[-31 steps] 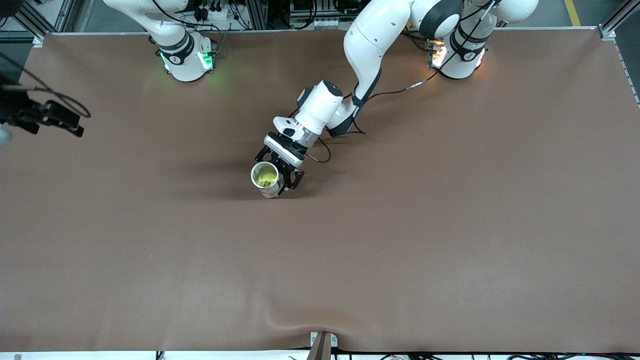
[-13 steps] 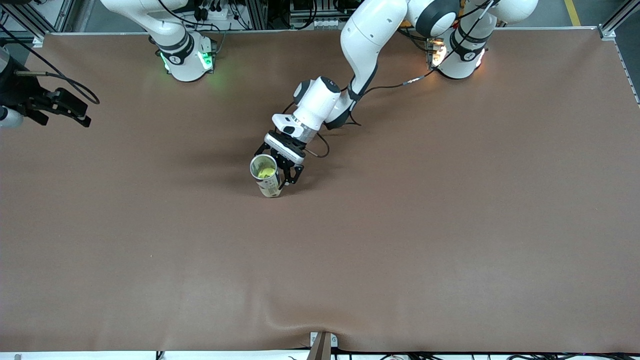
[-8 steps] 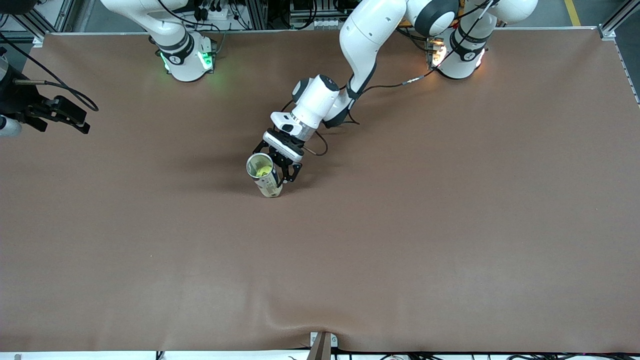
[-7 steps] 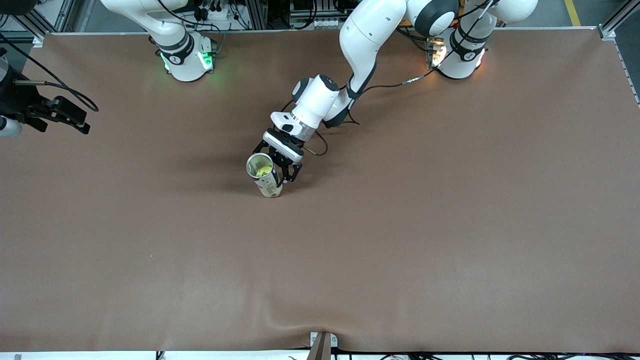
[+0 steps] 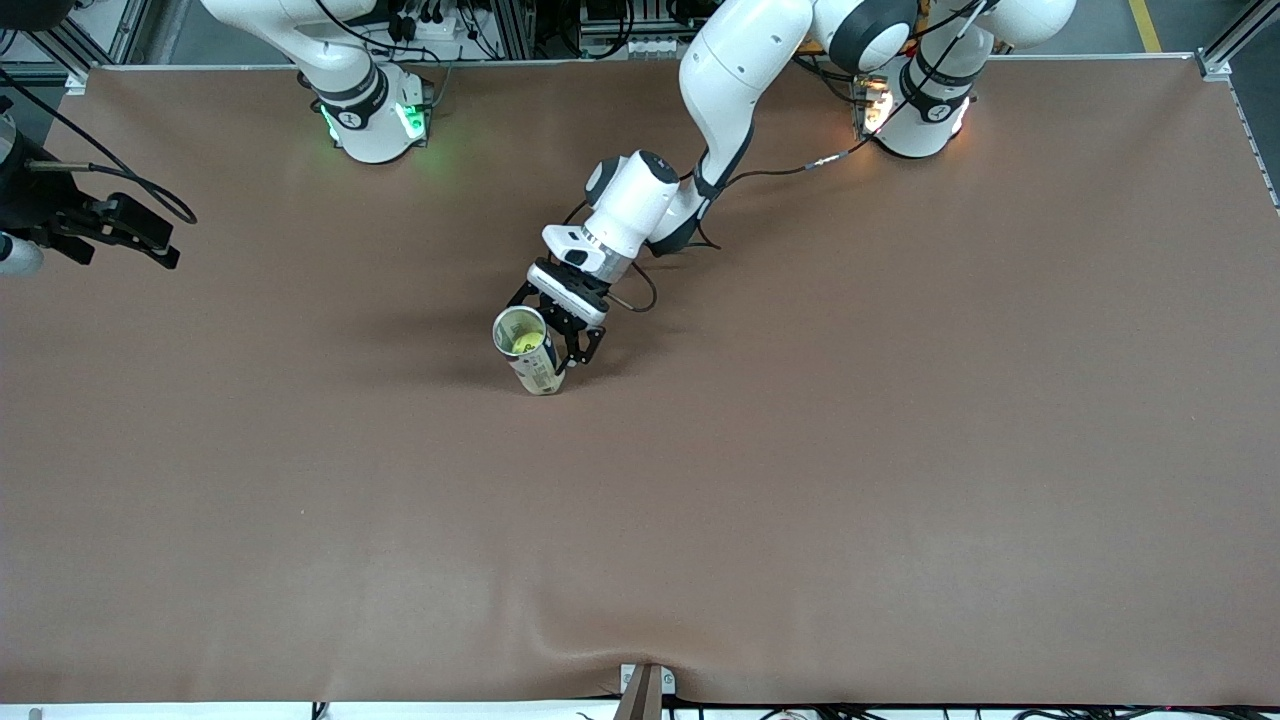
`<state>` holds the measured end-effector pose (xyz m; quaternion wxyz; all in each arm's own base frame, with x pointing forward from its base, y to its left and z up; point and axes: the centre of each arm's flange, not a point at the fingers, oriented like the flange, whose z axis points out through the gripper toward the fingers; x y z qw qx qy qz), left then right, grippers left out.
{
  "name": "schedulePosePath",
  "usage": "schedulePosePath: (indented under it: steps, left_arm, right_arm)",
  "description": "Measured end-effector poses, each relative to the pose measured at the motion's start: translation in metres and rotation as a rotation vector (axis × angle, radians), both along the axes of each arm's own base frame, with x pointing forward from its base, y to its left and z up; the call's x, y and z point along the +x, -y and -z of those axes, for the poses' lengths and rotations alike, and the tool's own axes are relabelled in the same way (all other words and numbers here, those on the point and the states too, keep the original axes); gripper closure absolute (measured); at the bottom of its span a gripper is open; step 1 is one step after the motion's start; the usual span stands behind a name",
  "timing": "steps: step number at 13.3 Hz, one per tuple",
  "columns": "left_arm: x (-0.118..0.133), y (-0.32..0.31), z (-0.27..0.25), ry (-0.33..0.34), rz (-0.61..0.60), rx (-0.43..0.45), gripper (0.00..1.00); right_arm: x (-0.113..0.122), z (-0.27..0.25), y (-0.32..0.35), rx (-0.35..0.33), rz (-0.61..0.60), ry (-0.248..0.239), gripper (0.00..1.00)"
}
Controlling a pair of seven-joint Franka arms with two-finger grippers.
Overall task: Insert tennis ball vertically with right arm
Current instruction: 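Lower the upright can onto the table with the left gripper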
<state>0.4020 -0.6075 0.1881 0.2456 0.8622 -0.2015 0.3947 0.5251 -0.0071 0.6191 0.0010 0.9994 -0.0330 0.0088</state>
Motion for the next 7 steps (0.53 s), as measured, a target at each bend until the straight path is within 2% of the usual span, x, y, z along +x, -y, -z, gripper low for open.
schedulePosePath:
  steps: [7]
  left_arm:
    - [0.0013, -0.0021, 0.0079, -0.027, 0.015, 0.022, 0.00]
  right_arm:
    - [0.0000, 0.0001, 0.0000, 0.000, 0.000, -0.001, 0.00]
